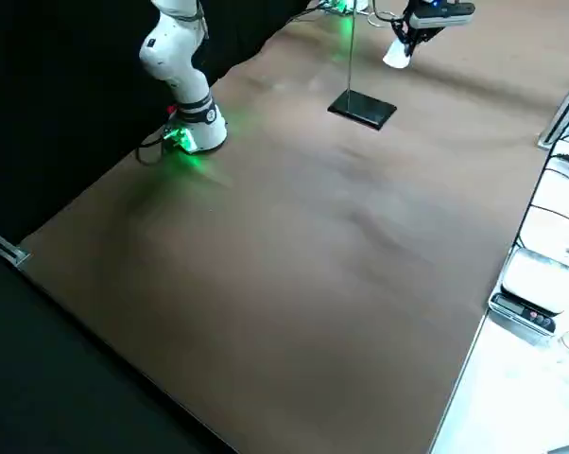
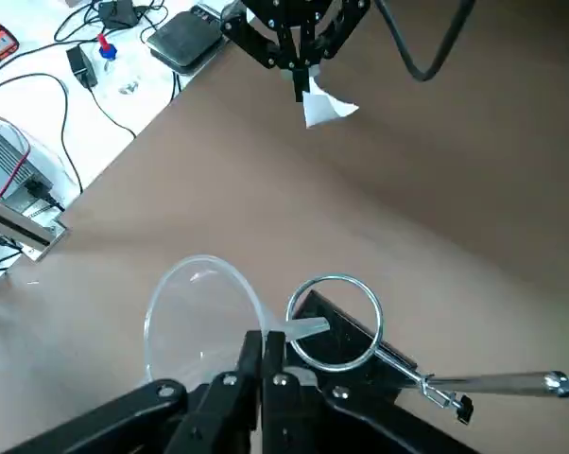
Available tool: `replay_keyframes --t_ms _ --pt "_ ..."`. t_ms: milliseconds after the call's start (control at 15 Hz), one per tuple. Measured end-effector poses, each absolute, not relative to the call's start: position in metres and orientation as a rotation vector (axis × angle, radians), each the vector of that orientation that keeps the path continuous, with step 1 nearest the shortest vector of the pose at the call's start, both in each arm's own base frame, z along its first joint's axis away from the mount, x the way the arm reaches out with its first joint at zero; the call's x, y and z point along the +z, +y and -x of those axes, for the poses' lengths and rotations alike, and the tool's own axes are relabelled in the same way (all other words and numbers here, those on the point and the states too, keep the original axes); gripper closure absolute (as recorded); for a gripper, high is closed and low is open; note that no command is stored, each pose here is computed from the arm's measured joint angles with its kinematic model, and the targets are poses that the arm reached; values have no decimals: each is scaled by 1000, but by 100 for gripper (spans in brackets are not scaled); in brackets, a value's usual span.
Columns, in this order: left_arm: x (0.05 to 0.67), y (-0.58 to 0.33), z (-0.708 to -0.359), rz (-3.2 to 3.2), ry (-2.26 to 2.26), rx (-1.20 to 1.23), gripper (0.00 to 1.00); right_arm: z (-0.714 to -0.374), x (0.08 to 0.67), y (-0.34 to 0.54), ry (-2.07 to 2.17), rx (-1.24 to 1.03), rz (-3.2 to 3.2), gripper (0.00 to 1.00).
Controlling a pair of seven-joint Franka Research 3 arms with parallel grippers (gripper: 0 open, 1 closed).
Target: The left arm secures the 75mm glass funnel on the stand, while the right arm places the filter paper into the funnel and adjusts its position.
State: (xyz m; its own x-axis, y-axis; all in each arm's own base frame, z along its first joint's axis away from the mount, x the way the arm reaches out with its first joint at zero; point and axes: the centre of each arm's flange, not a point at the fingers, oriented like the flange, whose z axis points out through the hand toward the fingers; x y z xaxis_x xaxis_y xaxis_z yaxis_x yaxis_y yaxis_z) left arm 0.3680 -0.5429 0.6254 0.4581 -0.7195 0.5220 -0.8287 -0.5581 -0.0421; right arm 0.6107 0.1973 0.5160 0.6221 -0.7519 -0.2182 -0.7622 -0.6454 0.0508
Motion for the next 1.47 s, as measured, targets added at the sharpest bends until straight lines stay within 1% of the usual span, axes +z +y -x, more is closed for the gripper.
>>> replay_keyframes --t_ms 800,1267,1467 --pt "599 -563 -358 -2495 -1412 711 97 -613 516 189 1319 340 2778 99" --pt "586 -570 -356 -2503 -1439 704 96 -615 516 182 1336 340 2768 99" --pt "583 -571 -357 -2506 -1447 704 93 -616 516 182 1336 340 2768 99"
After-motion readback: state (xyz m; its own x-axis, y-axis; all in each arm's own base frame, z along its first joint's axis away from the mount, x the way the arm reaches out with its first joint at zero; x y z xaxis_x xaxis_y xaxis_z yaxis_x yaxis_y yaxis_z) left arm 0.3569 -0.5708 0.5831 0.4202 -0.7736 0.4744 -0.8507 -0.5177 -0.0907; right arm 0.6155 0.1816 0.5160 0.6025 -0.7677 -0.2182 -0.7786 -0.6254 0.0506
